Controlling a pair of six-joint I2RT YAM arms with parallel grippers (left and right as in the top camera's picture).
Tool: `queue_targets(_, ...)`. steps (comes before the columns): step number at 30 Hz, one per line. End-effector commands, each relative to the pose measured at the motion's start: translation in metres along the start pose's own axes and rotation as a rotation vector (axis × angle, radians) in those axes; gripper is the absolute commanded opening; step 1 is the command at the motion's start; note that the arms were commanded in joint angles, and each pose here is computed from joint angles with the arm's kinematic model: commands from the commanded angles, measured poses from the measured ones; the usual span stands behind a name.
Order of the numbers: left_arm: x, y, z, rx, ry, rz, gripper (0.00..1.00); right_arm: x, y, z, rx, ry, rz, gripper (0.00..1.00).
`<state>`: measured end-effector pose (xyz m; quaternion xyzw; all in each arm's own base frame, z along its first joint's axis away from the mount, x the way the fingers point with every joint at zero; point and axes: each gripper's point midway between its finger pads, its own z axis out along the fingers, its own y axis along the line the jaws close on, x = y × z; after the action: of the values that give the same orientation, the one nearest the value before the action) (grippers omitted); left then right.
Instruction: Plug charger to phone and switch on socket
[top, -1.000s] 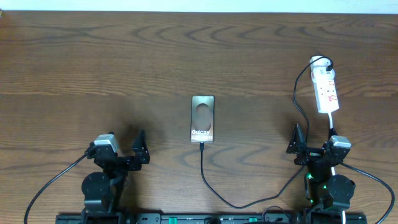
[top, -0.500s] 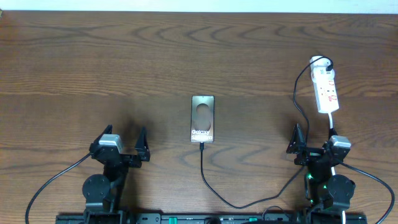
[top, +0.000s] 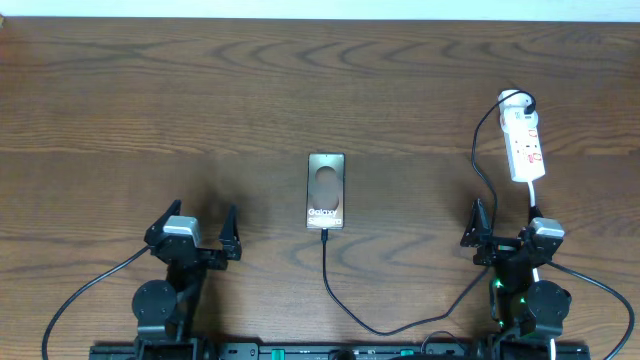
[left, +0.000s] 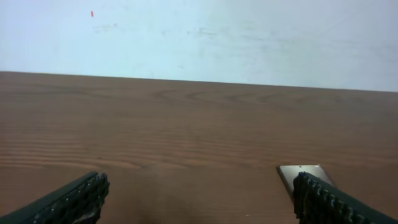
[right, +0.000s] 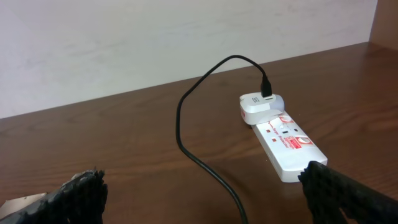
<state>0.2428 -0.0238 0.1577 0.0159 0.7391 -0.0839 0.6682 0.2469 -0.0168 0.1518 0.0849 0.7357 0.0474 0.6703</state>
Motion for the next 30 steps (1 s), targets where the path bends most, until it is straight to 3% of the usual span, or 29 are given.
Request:
queue_targets(1, 0.0152, 0.0005, 0.001, 0.013, 0.038, 0.02, 0.96, 0.0016, 0.0002, 0.0001, 0.001, 0.005, -0.008, 0.99)
queue_targets(30, 0.0152, 0.002, 0.001, 0.007, 0.038, 0.026, 0.96, 0.0016, 0.0002, 0.0001, 0.001, 0.005, -0.008, 0.99)
